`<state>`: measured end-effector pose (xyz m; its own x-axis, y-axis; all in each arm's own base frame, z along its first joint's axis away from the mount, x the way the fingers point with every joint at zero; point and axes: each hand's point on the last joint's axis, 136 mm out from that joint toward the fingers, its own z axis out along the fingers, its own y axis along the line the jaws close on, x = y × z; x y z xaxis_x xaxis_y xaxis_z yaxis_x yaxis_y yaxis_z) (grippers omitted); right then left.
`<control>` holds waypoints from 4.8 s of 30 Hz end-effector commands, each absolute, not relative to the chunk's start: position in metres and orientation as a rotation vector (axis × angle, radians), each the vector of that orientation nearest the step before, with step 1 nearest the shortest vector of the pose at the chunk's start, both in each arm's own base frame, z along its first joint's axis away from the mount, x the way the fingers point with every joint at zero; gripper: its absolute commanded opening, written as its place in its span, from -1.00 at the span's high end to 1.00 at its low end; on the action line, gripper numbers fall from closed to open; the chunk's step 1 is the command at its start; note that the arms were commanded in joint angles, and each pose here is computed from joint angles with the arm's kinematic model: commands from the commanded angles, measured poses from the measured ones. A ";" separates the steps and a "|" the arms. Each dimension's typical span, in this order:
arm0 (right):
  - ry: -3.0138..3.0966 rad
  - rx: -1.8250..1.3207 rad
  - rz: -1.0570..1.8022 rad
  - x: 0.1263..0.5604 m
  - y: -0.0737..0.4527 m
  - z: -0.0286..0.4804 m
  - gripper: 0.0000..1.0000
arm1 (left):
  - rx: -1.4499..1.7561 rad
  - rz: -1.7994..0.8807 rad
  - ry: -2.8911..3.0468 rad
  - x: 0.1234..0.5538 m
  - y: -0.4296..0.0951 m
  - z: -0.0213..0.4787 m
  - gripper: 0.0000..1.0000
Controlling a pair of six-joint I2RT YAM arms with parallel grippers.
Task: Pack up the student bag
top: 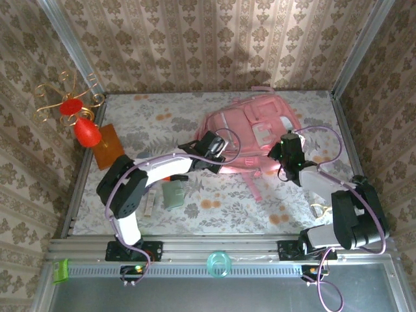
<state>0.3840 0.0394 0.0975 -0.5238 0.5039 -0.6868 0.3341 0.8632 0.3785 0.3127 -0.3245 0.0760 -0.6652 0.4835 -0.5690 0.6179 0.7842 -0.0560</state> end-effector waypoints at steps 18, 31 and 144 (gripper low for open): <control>2.320 0.338 0.509 0.371 0.098 0.135 -0.25 | 0.848 -0.765 2.373 0.280 -0.366 0.109 1.00; 2.354 0.586 0.882 0.350 0.170 0.086 -0.45 | 0.888 -0.736 2.325 0.269 -0.377 0.112 1.00; 2.342 0.502 0.621 0.376 0.063 0.082 1.00 | 1.007 -0.327 2.594 0.318 -0.323 0.047 1.00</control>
